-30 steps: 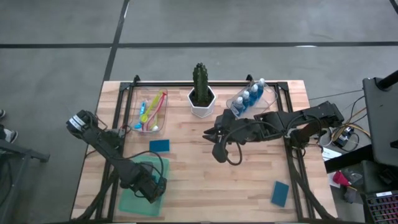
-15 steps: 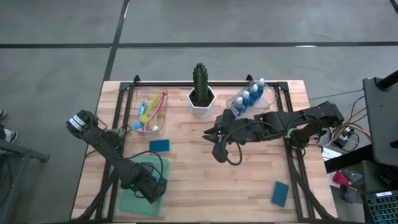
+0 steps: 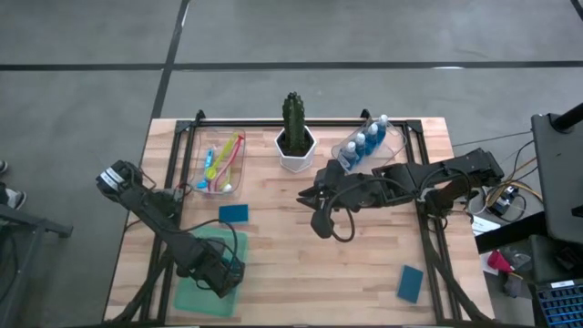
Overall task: Pick & Place Kitchen Sink Supplies
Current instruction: Put the sponge into the green bin
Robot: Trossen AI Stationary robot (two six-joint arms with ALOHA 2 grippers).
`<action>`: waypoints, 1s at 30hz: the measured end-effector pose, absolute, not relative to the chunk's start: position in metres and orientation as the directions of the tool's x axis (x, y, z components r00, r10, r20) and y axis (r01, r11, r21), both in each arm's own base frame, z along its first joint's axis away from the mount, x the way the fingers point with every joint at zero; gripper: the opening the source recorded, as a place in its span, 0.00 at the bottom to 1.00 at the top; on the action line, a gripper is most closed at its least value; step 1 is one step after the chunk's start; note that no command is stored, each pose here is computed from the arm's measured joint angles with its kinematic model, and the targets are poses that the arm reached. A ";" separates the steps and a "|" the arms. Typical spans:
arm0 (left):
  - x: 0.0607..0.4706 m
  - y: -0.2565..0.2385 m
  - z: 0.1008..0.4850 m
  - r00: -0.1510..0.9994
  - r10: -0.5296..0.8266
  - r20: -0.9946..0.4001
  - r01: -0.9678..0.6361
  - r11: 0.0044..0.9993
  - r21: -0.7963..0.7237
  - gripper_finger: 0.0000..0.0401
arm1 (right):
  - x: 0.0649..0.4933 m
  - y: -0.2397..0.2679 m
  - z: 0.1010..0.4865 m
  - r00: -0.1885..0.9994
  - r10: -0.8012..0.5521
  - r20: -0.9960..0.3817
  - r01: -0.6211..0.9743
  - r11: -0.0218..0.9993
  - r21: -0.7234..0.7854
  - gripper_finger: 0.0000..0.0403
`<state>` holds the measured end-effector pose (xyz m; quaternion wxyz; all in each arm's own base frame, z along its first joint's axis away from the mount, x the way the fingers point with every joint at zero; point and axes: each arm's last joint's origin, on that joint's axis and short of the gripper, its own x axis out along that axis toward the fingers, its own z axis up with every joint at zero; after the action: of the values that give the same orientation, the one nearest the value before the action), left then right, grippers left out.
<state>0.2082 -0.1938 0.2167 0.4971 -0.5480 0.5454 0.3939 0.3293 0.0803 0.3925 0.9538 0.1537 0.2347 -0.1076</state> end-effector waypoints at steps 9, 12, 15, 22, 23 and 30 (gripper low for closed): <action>0.206 -0.191 0.225 0.114 -0.224 -0.968 -0.986 0.092 -0.137 0.21 | 0.329 0.080 0.392 0.864 -0.134 -0.485 0.270 0.937 0.222 0.21; 0.203 -0.189 0.232 0.127 -0.237 -0.963 -0.984 0.093 -0.153 0.22 | 0.328 0.080 0.391 0.856 -0.136 -0.499 0.270 0.941 0.205 0.21; 0.199 -0.186 0.240 0.153 -0.253 -0.955 -0.979 0.093 -0.181 0.23 | 0.327 0.080 0.388 0.841 -0.135 -0.523 0.279 0.937 0.208 0.20; 0.197 -0.175 0.270 0.395 -0.164 -0.904 -0.905 0.102 -0.414 0.23 | 0.313 0.077 0.377 0.735 -0.125 -0.666 0.366 0.900 0.236 0.16; 0.198 -0.174 0.275 0.448 -0.138 -0.883 -0.879 0.113 -0.463 0.23 | 0.310 0.077 0.374 0.708 -0.113 -0.697 0.387 0.887 0.250 0.16; 0.206 -0.164 0.317 0.829 0.097 -0.551 -0.557 0.230 -0.798 0.23 | 0.292 0.081 0.354 0.493 -0.025 -0.870 0.551 0.782 0.290 0.21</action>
<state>0.2061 -0.1640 0.3166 0.7590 -0.5817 0.1977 0.2157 0.2925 0.0809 0.3535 0.8178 0.2789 0.4716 -0.1763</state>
